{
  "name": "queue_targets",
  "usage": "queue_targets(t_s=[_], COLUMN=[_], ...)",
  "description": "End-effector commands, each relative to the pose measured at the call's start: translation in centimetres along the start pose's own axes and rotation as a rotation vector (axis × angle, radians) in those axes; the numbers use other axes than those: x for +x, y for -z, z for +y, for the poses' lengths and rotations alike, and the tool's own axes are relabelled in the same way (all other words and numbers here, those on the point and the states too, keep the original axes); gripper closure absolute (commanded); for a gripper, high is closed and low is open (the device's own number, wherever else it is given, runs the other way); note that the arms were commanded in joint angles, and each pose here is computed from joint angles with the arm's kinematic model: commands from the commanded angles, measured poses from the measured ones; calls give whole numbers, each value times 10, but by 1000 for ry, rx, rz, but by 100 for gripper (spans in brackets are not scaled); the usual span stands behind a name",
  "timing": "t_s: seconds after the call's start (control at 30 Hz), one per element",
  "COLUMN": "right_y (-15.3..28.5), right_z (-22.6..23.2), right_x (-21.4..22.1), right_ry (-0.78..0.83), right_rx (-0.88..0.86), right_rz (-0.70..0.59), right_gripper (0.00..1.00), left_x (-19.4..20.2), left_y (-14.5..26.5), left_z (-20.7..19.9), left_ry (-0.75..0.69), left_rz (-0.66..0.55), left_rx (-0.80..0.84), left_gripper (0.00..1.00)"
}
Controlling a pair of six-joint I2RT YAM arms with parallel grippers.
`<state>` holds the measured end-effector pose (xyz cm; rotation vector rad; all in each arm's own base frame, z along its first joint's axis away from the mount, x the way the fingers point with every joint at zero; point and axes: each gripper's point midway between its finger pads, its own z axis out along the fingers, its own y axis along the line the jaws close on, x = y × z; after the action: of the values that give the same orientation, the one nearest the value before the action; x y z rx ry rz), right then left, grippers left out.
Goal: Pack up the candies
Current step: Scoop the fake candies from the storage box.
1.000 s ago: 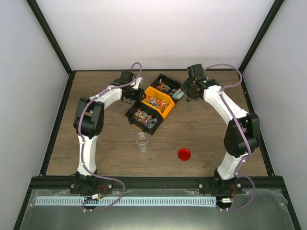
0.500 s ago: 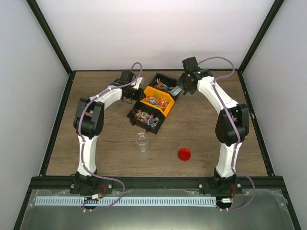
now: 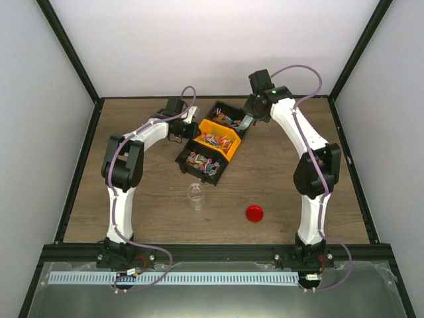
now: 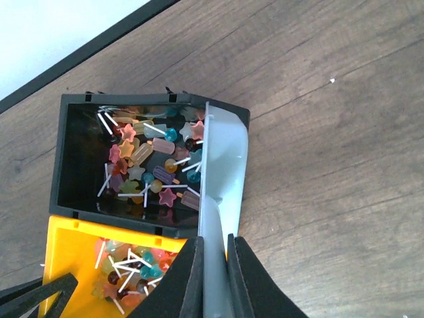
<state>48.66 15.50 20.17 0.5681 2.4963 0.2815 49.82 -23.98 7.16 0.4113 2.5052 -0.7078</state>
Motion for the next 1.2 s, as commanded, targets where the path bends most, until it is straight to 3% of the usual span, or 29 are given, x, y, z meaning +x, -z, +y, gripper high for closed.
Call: queue_targets(t_s=[0.0, 0.4, 0.67, 0.7, 0.77, 0.83, 1.03, 1.17], right_y=[-22, -85, -63, -58, -49, -42, -27, -22], right_z=[-5, 0, 19, 19, 18, 16, 15, 23], right_x=[8, 45, 42, 41, 45, 50, 60, 58], right_ry=[85, 159, 220, 219, 214, 207, 203, 215], right_rx=[66, 4, -119, -130, -148, -169, -198, -216], right_rz=[54, 175, 135, 129, 131, 131, 122, 112], right_gripper=[99, 99, 99, 99, 99, 99, 99, 99], left_x=[19, 24, 23, 21, 13, 4, -10, -13], left_y=[-23, -24, -19, -17, -8, 0, 10, 9], left_z=[10, 9, 14, 18, 26, 31, 42, 38], left_ry=[27, 28, 10, 2, -20, -30, -52, -81], left_rz=[48, 64, 67, 64, 48, 35, 20, 21], left_rx=[-6, 6, -30, -60, -126, -178, -306, -340], left_gripper=[96, 96, 96, 90, 63, 46, 43, 51])
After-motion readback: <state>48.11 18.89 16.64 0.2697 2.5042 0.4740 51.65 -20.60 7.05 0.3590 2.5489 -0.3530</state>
